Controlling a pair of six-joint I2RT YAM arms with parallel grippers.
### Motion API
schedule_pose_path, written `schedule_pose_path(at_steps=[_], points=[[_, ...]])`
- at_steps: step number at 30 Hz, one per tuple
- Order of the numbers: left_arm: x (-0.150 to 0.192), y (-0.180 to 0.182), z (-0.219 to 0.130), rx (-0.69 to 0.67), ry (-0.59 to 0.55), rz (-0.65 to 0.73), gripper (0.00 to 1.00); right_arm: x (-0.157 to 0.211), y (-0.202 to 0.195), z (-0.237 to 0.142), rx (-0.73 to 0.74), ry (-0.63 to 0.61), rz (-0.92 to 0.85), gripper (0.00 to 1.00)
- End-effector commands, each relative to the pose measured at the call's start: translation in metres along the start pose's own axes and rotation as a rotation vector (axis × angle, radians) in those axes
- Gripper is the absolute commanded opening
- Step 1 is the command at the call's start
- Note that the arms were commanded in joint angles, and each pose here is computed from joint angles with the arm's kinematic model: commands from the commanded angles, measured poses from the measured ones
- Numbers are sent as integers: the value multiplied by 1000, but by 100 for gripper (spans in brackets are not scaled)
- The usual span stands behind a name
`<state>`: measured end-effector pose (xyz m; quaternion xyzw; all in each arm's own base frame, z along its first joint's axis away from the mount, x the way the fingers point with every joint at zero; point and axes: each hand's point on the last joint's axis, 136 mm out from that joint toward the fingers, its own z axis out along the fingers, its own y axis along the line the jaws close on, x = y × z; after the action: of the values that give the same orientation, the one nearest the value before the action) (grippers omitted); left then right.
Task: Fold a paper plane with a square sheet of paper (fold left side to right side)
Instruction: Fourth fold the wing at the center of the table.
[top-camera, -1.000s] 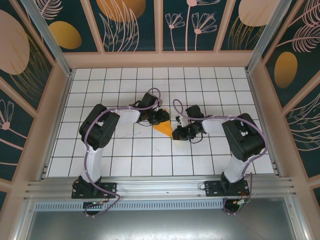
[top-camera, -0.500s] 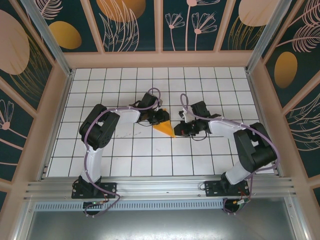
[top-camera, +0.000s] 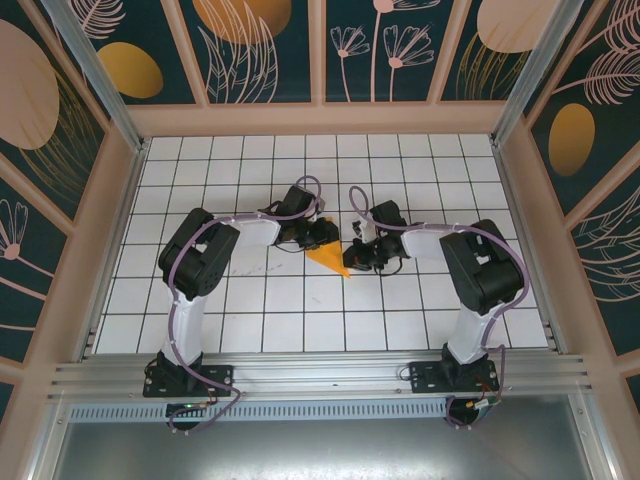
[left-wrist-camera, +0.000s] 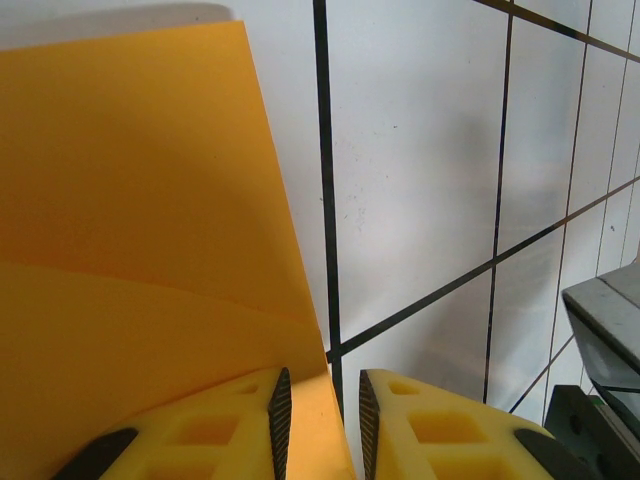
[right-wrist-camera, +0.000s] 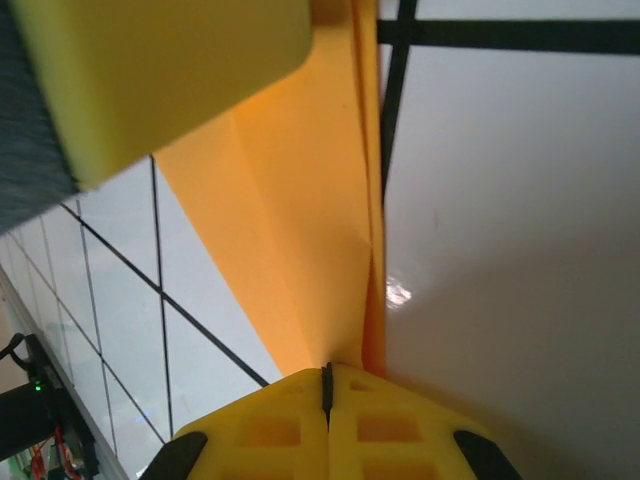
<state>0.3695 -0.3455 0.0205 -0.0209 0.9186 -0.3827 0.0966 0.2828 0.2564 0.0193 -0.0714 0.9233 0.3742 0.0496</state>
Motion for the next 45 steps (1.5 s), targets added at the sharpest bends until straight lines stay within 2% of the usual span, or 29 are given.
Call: schedule_pose_path(at_steps=[1, 8, 15, 20, 28, 36, 45], points=[[17, 45, 5, -152, 33, -39, 27, 12, -16, 5, 75, 46, 13, 0], [0, 28, -5, -122, -17, -2, 29, 34, -41, 9, 190, 109, 45, 0], [-27, -22, -38, -5, -128, 101, 32, 44, -60, 8, 292, 137, 61, 0], [-10, -41, -49, 100, -101, 130, 27, 45, -65, 9, 323, 146, 57, 0], [36, -27, -38, 131, 7, 111, 19, 43, -65, 10, 332, 149, 54, 0], [45, -31, -26, 193, 36, 102, 17, 42, -63, 11, 338, 154, 50, 0], [48, -19, -13, 151, 54, 85, 17, 46, -66, 11, 351, 168, 48, 0]])
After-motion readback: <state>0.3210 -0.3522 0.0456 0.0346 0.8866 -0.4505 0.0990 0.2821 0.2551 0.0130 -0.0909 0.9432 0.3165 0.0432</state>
